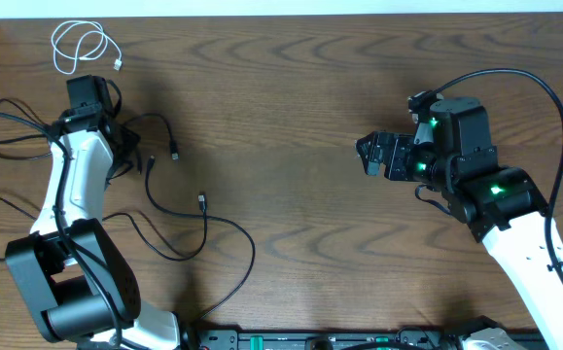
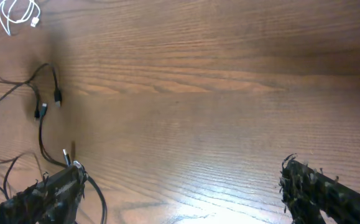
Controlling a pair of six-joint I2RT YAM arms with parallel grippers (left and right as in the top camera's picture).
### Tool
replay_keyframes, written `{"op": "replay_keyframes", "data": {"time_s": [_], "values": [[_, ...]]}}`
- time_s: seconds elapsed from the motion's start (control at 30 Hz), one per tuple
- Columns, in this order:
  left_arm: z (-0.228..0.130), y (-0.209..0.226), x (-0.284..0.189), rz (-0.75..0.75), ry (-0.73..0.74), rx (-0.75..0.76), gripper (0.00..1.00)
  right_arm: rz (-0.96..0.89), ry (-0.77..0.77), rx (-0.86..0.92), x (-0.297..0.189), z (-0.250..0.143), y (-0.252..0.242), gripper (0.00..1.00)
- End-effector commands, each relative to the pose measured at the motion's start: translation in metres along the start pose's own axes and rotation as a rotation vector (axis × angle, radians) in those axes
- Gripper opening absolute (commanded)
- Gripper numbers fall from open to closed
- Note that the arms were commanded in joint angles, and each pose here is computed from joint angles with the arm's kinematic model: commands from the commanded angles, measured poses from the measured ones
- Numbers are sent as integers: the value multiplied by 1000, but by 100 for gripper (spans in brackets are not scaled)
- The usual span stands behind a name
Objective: Untangle cables
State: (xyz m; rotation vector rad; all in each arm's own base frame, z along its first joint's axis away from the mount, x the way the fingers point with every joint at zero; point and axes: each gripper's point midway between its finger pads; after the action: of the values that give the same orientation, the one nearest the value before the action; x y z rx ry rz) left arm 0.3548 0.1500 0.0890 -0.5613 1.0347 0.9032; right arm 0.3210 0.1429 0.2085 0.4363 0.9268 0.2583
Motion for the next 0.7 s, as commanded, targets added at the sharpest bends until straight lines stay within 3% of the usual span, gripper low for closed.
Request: {"op": "replay_keyframes", "data": {"time_s": [0.0,0.2,0.23,0.33,0.4,0.53,0.6,0.63,0.67], "values": [[4,2,3,20,-12,28,81,-3,-13,-14,-1,4,0,98],[-6,-27,22,-96,46,110,77,-2,-15,-15,-1,5,0,98],[-6,-28,26,-93,47,111,68,-2,-15,-15,-1,5,0,98],[-7,-30,38,-89,49,109,60,-3,-13,-14,-1,4,0,97],[-5,-29,43,-87,48,102,47,-7,-7,-13,-1,3,-1,96],[2,-21,51,-74,46,73,35,-11,1,-11,-1,1,-2,95],[6,-14,54,-66,49,55,20,-11,1,-11,-1,1,-2,95],[7,-10,55,-62,50,48,8,-11,1,-11,-1,1,-2,95],[7,-8,56,-60,55,42,8,-11,-1,-12,-1,1,-2,95]]}}
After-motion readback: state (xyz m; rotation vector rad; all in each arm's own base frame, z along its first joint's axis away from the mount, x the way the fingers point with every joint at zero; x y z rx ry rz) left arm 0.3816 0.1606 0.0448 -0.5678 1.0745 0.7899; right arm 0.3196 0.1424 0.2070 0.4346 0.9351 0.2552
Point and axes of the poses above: each gripper's point midway between its finger pads, its own x axis out along the fingers, its own y axis along the line the jaws close on, z = x × y, and after that the axes turned 4 degrees about x, right-handed
